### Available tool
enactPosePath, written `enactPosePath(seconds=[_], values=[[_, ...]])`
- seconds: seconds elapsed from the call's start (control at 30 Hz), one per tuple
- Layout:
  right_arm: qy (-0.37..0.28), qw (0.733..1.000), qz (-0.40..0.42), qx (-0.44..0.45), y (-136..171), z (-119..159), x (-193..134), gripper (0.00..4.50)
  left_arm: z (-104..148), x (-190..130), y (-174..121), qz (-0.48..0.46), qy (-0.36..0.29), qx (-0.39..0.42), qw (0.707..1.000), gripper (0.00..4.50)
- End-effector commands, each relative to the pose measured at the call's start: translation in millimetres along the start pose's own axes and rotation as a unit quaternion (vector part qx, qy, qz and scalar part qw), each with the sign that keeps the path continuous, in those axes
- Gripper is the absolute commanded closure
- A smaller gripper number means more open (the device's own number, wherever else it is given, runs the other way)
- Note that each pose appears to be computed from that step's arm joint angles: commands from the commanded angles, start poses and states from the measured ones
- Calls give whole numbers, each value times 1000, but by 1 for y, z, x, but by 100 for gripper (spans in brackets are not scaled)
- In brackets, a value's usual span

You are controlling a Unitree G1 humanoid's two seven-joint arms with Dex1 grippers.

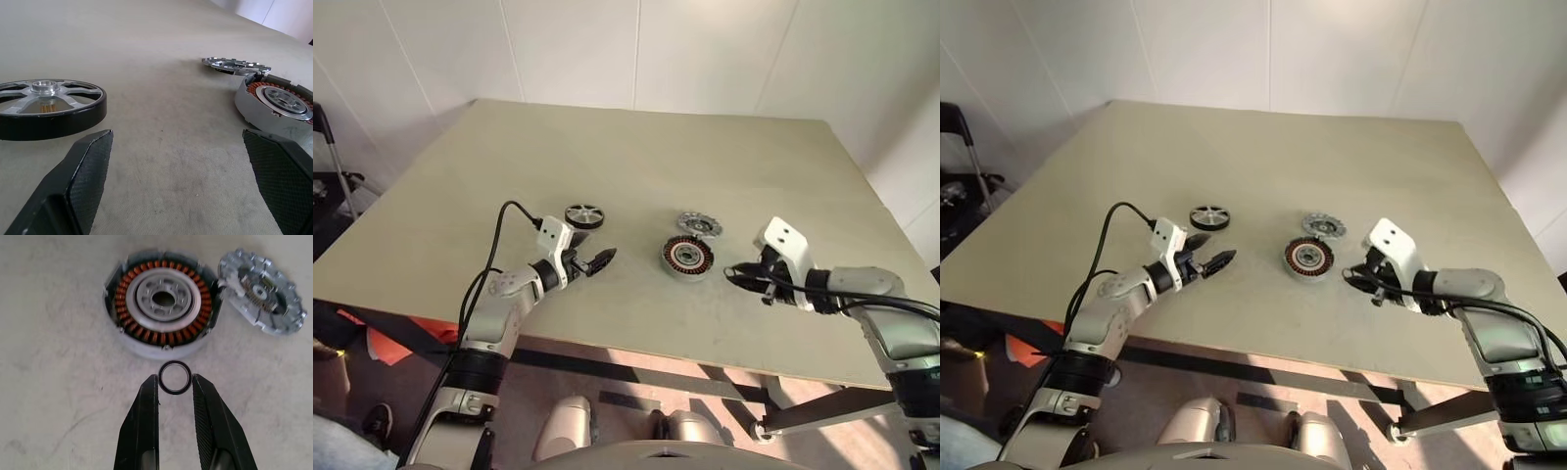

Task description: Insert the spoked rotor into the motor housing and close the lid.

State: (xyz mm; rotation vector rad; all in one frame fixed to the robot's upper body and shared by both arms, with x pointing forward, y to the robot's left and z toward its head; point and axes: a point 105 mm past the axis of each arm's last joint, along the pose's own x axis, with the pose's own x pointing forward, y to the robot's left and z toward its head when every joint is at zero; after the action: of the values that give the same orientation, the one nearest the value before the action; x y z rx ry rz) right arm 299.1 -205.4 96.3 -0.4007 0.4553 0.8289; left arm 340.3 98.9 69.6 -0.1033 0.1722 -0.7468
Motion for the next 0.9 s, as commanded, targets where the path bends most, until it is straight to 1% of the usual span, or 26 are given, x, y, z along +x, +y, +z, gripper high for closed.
enactPosePath(seconds=[0.03, 0.1, 0.3, 0.5, 0.67, 0.9], values=[[-28, 999, 4, -20, 0, 25, 8, 385, 15, 2, 1, -1, -21, 15, 1000, 0], [-34, 999, 11, -24, 1, 31, 15, 385, 15, 2, 1, 0, -22, 15, 1000, 0], [-33, 999, 23, -30, 3, 36, 36, 385, 15, 1, 1, 4, -24, 14, 1000, 0], [-29, 999, 35, -30, 5, 35, 47, 385, 14, 0, 1, 9, -25, 13, 1000, 0], [-25, 999, 34, -30, 3, 33, 53, 385, 14, -1, 1, 10, -26, 13, 1000, 0], [-17, 999, 29, -33, 0, 29, 52, 385, 14, -1, 1, 11, -27, 14, 999, 0]])
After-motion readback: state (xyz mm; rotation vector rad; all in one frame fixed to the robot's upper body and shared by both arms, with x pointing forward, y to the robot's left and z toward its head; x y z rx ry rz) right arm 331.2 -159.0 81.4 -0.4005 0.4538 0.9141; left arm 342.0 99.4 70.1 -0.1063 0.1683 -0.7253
